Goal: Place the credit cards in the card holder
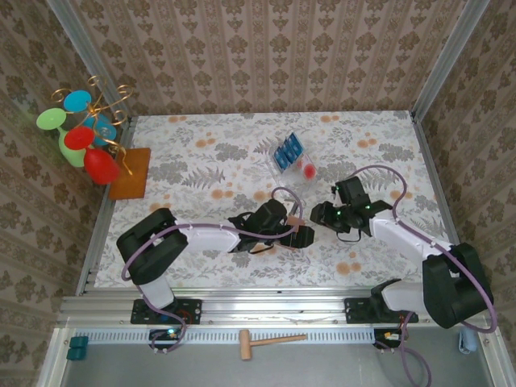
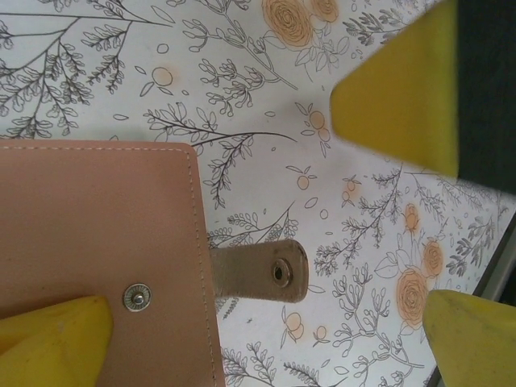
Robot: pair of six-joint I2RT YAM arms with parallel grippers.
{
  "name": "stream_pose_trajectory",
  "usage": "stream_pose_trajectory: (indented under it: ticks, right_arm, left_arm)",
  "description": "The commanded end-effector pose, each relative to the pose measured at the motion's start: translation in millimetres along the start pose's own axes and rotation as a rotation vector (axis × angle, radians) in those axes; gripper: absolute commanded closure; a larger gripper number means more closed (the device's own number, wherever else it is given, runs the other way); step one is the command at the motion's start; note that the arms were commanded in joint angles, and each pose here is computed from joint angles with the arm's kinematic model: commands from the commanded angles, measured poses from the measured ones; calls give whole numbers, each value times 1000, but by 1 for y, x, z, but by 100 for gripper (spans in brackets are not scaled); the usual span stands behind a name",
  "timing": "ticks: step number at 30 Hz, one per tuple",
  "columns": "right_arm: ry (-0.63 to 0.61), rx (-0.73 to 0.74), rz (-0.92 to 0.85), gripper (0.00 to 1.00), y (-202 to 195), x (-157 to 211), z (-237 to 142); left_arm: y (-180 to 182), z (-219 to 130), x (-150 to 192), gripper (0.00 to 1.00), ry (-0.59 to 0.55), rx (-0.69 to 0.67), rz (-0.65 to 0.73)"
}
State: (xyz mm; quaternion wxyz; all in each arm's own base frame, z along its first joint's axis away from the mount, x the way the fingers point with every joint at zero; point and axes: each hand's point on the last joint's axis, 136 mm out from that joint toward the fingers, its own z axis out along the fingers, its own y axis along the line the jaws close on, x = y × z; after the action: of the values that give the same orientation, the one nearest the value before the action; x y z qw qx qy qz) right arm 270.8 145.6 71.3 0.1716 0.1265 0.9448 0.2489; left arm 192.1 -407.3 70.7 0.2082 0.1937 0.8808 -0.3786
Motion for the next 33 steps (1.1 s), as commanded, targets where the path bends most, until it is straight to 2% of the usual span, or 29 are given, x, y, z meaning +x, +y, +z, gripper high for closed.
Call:
stream_pose_trajectory:
  ticks: [1,4,9,20,25,33]
  right_arm:
    - [19,-1,3,53,3,13,7]
    - [32,12,-10,51,5,22,13]
    - [60,20,-25,52,11,31,29]
    - [105,51,-59,79,20,42,52]
    - [108,59,-67,99,22,42,58]
    - [89,68,-103,100,35,26,58]
  left_arm:
    - [1,-6,-9,0,-20,-12,21]
    - [0,-6,-9,0,-30,-2,18]
    - [0,-9,-9,0,-46,10,21]
    - [-1,-19,-17,0,-89,17,29]
    - [-2,-23,-22,0,-111,29,19]
    - [-2,-38,-38,0,-158,42,5]
